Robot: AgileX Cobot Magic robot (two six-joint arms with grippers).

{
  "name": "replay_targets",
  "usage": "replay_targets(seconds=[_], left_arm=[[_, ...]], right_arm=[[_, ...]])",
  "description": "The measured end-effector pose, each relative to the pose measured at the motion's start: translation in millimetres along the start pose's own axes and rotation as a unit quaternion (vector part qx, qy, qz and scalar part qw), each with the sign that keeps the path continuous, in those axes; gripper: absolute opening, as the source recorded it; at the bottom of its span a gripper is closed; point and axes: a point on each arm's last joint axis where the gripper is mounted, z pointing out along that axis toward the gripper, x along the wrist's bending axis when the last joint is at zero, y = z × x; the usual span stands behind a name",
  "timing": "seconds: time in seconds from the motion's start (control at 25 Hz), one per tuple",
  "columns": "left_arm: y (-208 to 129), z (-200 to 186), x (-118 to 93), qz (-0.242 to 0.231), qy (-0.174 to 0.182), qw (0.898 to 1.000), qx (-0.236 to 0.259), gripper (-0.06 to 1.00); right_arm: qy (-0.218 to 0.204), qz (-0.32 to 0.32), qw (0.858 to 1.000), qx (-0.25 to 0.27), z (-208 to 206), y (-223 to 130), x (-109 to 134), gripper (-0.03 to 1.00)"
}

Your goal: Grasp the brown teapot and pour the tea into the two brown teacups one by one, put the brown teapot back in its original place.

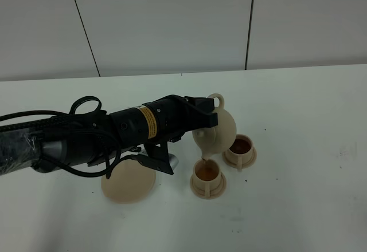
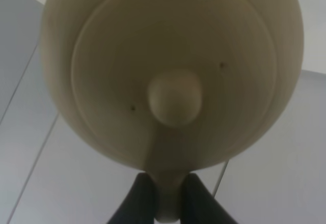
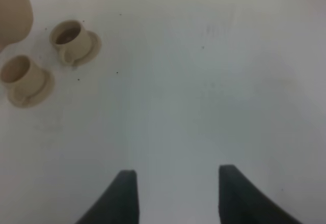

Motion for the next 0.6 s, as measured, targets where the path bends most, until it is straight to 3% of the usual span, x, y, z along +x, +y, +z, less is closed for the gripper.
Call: replay_targets(seconds=[0.6], left_arm=[[11.5, 7.8, -11.7, -0.010, 0.025, 1.000, 0.001, 0.17]], right_arm=[[0.000, 0.000, 1.000, 0.000, 0.0, 0.0, 0.0, 0.36]])
